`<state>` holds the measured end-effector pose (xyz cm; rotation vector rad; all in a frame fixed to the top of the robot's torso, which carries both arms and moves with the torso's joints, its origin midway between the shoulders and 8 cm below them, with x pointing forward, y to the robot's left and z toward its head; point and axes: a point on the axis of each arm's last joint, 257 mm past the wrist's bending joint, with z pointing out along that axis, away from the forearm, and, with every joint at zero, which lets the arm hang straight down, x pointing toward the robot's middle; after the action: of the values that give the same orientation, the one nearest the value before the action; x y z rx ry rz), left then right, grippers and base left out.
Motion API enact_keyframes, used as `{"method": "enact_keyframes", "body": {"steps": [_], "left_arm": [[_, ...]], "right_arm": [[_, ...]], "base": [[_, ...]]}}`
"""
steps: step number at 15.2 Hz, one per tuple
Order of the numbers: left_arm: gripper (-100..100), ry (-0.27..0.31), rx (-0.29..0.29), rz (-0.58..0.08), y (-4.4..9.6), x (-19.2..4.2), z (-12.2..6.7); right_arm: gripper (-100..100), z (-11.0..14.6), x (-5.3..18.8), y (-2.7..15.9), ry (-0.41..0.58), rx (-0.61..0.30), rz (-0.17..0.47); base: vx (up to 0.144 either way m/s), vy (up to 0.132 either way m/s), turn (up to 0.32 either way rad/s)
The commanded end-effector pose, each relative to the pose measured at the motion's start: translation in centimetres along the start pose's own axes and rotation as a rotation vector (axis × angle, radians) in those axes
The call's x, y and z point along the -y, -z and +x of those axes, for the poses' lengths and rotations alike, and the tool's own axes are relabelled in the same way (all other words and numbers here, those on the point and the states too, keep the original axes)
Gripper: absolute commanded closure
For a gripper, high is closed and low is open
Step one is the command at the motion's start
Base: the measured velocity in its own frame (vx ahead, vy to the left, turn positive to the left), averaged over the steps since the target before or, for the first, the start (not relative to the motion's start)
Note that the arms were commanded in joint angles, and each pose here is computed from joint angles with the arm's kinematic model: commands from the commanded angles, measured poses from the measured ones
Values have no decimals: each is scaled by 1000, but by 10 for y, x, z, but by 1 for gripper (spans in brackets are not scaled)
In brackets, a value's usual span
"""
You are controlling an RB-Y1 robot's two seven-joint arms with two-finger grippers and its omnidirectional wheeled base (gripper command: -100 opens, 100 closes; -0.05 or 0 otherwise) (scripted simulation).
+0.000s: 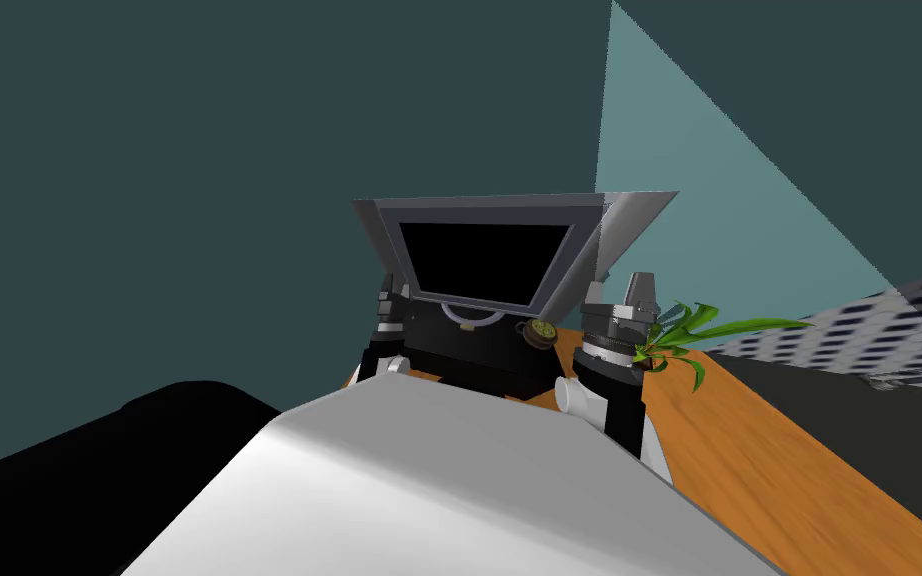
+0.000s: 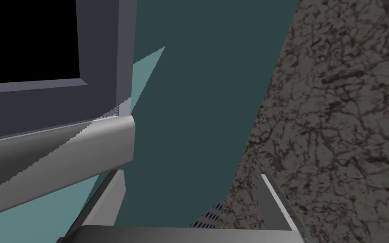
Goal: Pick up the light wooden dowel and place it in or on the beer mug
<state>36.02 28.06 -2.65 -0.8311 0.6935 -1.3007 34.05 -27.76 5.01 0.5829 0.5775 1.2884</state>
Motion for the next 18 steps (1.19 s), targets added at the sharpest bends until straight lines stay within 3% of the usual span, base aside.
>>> {"method": "enact_keyframes", "body": {"steps": [1, 5, 8, 9, 11, 12, 13, 14, 17, 18], "left_arm": [[-100, -5, -24, -16, 2, -6, 2], [-100, -3, -70, -79, 11, -29, 2], [-100, 13, -97, -188, 29, -68, -7], [-100, 15, -97, -188, 29, -68, -7], [-100, 25, -102, -280, 48, -100, -20], [-100, 30, -101, -283, 49, -101, -20], [-100, 39, -98, -337, 61, -119, -28], [-100, 39, -98, -337, 61, -119, -28], [-100, 56, -81, -442, 87, -151, -48], [-100, 58, -78, -452, 89, -155, -50]], "right_arm": [[0, 0, 0, 0, 0, 0, 0], [0, 0, 0, 0, 0, 0, 0], [0, 0, 0, 0, 0, 0, 0], [0, 0, 0, 0, 0, 0, 0], [0, 0, 0, 0, 0, 0, 0], [0, 0, 0, 0, 0, 0, 0], [0, 0, 0, 0, 0, 0, 0], [0, 0, 0, 0, 0, 0, 0], [0, 0, 0, 0, 0, 0, 0], [0, 0, 0, 0, 0, 0, 0]], "base": [[-9, -6, -72], [-40, -16, -209], [-63, -40, -327], [-70, -39, -257], [-65, -47, -341], [-52, -47, -355], [-45, -46, -313], [-37, -37, -231], [-31, -34, -313], [-31, -29, -284]]}}
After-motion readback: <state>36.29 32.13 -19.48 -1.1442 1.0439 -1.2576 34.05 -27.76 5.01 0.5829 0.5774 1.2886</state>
